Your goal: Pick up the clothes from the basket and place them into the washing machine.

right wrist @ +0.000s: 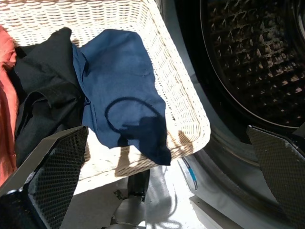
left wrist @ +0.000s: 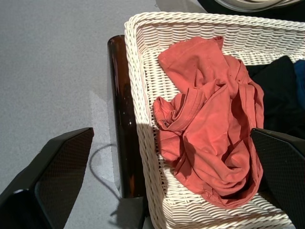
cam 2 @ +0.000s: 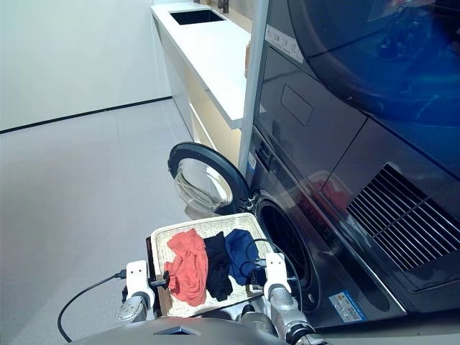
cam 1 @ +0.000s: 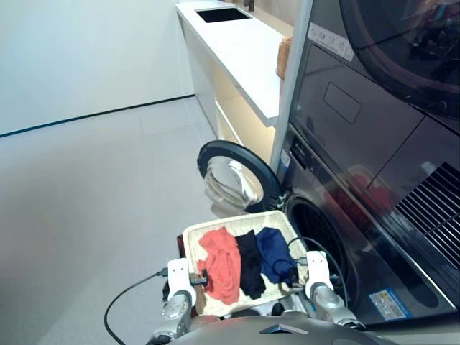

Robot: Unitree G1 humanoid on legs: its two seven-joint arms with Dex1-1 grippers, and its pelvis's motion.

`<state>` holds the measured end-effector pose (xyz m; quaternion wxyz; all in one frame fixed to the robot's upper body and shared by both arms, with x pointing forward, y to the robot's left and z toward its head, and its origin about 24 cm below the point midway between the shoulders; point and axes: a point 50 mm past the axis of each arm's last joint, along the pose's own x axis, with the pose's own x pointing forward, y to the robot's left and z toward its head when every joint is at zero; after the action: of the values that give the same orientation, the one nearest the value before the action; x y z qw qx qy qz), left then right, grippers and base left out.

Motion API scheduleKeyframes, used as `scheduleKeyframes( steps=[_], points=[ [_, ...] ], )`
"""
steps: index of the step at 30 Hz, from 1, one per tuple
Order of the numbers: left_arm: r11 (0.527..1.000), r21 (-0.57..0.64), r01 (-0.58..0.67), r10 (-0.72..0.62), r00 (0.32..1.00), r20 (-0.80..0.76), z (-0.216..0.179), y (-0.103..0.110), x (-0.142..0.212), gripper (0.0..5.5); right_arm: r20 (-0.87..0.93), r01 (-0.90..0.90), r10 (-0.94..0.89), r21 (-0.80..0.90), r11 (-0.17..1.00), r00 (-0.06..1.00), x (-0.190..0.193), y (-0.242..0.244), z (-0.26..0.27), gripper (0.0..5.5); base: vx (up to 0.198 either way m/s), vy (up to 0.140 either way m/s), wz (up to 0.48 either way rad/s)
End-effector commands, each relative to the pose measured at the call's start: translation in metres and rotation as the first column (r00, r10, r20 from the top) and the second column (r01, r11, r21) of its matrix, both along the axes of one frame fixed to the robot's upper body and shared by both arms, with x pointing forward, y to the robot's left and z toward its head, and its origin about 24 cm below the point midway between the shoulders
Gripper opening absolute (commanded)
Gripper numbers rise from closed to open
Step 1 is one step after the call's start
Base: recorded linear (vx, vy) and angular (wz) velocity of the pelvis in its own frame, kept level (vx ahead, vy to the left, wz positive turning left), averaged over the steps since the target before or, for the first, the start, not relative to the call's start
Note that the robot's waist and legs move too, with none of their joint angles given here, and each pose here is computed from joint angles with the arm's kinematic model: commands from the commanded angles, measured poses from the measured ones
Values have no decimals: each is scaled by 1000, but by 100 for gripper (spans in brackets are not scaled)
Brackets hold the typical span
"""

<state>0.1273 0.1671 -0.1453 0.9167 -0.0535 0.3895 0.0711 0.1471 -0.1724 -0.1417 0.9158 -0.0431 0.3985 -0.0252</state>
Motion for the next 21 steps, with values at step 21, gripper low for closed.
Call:
scheduleKeyframes(
  steps=[21],
  points=[
    [1000, 0, 14, -14, 996, 83, 10, -1, 28, 550, 166, -40, 36, 22, 999, 985, 42, 10, 23, 550, 0, 0, 0]
  ],
)
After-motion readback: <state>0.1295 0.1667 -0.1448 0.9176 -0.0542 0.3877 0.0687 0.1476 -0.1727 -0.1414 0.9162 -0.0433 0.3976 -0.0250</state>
